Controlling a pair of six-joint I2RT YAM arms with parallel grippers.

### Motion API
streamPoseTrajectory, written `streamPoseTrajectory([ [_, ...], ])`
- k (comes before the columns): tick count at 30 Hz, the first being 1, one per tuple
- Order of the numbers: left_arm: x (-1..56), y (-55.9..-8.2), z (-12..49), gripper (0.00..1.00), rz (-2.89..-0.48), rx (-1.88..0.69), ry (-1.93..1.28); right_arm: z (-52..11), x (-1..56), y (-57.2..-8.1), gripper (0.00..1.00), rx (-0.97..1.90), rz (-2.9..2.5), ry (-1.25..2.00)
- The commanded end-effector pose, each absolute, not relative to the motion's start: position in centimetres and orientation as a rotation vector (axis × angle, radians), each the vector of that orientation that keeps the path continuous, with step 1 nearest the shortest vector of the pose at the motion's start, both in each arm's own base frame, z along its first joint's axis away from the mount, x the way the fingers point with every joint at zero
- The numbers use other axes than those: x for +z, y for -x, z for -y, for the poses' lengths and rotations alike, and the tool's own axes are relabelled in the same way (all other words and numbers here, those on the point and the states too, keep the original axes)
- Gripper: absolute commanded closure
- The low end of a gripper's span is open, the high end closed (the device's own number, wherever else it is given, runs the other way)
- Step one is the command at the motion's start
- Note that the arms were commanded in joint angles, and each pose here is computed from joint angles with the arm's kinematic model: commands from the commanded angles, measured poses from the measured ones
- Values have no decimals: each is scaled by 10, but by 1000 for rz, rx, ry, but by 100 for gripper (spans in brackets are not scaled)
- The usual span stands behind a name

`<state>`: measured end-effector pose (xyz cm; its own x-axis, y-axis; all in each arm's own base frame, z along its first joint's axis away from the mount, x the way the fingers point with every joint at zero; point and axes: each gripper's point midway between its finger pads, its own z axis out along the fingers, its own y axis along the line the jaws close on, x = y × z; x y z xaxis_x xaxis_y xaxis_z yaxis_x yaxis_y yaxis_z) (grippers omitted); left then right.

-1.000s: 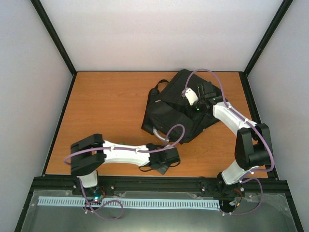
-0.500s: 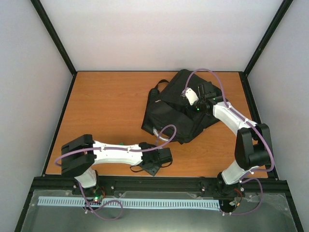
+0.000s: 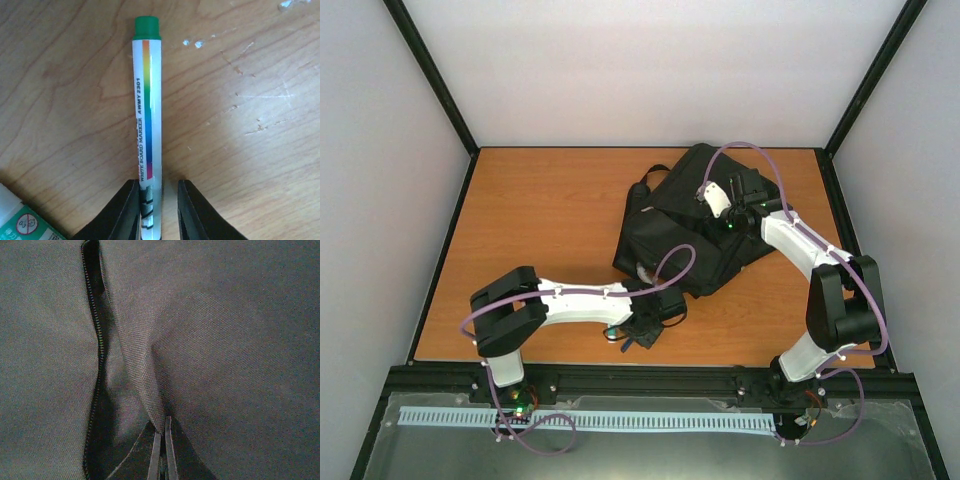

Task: Pack the student bag
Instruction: Pick up the stationery from the center of the board.

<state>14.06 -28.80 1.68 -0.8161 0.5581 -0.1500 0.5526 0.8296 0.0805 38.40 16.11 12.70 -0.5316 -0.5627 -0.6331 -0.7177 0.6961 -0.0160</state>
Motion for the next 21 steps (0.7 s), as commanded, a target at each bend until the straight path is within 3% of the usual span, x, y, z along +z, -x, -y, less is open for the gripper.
streamPoseTrajectory([
  [1, 13, -143, 298, 78, -2850, 13, -912, -166, 134, -384, 97, 373, -2279, 964],
  [7, 15, -143, 300, 92, -2853, 6, -947, -167, 134, -384, 97, 382, -2277, 968],
  [10, 31, -146, 303, 94, -2832, -7, -941, -167, 135, -384, 97, 385, -2275, 969],
  [17, 131, -189, 335, 98, -2583, -216, -795, -170, 136, -381, 97, 409, -2264, 980],
  [21, 143, -221, 340, 98, -2578, -285, -727, -171, 139, -381, 97, 413, -2256, 982],
])
